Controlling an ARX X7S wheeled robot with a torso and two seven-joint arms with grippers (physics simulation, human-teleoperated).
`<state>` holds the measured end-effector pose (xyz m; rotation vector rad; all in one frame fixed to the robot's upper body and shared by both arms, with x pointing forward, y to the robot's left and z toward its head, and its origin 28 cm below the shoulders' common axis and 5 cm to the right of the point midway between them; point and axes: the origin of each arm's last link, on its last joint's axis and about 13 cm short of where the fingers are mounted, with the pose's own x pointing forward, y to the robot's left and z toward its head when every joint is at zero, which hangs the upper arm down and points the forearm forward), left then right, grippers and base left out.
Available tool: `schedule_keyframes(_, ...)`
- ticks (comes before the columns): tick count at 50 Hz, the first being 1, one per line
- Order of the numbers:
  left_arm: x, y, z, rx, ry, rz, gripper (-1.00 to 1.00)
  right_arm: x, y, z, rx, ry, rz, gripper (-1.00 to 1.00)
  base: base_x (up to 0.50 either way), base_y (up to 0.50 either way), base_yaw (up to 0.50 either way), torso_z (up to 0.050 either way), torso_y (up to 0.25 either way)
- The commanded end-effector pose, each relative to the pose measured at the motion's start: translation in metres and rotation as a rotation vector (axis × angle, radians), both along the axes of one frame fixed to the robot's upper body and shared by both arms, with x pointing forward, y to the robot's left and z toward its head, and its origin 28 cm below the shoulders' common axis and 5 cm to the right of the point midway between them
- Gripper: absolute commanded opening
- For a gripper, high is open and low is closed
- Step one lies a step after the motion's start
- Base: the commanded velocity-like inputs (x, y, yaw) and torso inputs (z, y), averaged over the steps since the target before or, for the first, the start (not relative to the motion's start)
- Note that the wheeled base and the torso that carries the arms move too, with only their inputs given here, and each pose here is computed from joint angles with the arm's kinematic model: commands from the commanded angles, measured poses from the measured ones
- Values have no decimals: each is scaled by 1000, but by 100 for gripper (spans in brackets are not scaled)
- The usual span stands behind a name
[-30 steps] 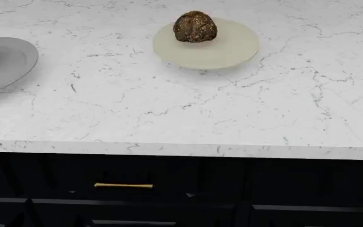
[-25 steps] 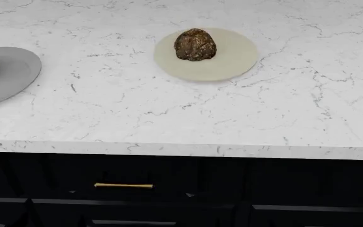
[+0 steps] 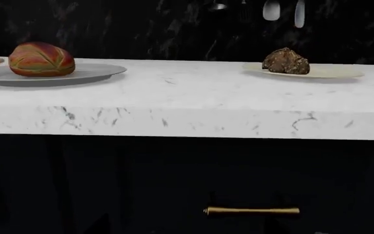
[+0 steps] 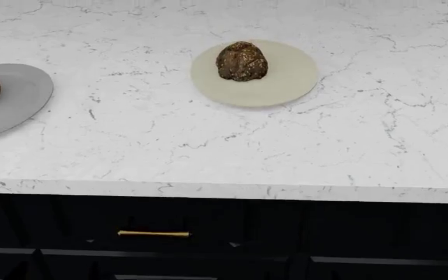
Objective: Place all breads on the cutting board.
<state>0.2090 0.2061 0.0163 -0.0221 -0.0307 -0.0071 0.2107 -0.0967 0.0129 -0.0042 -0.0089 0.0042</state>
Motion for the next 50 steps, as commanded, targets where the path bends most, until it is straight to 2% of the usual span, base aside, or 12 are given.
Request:
schedule_keyframes(1, -2, 0, 2, -11, -27, -6, 100, 0, 0, 0, -9, 0, -1, 100, 0, 0, 0, 50, 10)
schedule_keyframes(9, 2, 1, -2, -4, 18, 11, 100, 0, 0, 0, -14, -1, -2, 100, 0, 0, 0, 50, 8)
schedule_keyframes(24, 2, 0, -2, 2, 9, 6, 100, 0, -1, 0, 3, -7, -5, 100, 0, 0, 0, 50, 8)
schedule_keyframes(41, 1, 0, -1, -1, 5, 0, 100, 0, 0, 0, -20, -5, 5, 100, 0, 0, 0, 50, 7)
schedule_keyframes(50, 0, 0, -1, 4, -1, -5, 100, 0, 1, 0, -30, 0, 7, 100, 0, 191, 0, 0, 0)
